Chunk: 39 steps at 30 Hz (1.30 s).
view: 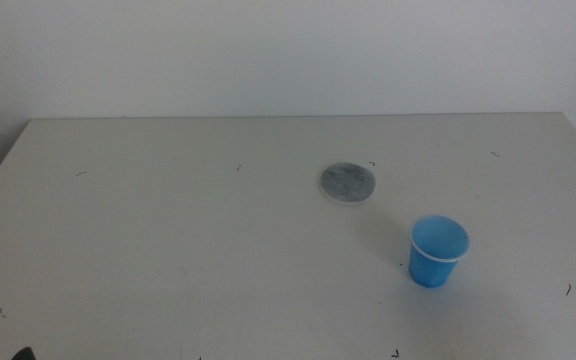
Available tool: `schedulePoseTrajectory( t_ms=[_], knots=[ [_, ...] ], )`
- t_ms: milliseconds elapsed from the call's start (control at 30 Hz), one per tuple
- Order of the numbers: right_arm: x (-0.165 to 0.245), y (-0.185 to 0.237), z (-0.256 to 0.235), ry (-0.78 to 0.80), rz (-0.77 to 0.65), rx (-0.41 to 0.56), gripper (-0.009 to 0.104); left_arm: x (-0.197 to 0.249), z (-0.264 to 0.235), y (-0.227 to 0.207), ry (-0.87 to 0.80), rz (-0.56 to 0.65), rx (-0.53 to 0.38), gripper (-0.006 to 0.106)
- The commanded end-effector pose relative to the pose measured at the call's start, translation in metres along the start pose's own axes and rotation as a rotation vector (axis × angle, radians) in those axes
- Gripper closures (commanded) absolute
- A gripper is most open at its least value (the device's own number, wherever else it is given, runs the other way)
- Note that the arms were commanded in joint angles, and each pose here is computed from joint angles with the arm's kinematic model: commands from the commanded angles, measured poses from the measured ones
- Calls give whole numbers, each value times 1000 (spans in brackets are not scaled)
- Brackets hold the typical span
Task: Place an empty cup on a cup mat.
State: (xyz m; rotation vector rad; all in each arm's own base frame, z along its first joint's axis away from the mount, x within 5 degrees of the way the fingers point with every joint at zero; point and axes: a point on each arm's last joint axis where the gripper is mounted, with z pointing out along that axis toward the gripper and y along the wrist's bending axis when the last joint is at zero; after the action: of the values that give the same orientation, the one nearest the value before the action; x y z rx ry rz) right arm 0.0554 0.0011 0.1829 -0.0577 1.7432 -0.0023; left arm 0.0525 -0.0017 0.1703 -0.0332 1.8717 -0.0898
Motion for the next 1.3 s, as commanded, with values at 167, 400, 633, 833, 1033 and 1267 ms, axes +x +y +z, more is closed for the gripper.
schedulePoseTrajectory(
  t_ms=[167,400,633,833,1033,1267],
  knots=[
    [-53,-2,-16,-166,-12,14,6,-8,-2,-1,-82,-8,10,-5],
    [-89,-4,-18,-170,-12,16,6,-8,-2,-1,-82,-8,10,-5],
    [-119,-4,-7,-134,-9,13,6,-8,-2,-1,-82,-8,10,-5],
    [-153,-4,5,-64,44,-2,6,-8,-2,-1,-82,-8,10,-5],
    [-197,-6,16,14,46,-1,6,-8,-2,-1,-82,-8,10,-5],
    [-230,-2,42,138,93,-42,6,-8,-2,-1,-82,-8,10,-5]
  ],
)
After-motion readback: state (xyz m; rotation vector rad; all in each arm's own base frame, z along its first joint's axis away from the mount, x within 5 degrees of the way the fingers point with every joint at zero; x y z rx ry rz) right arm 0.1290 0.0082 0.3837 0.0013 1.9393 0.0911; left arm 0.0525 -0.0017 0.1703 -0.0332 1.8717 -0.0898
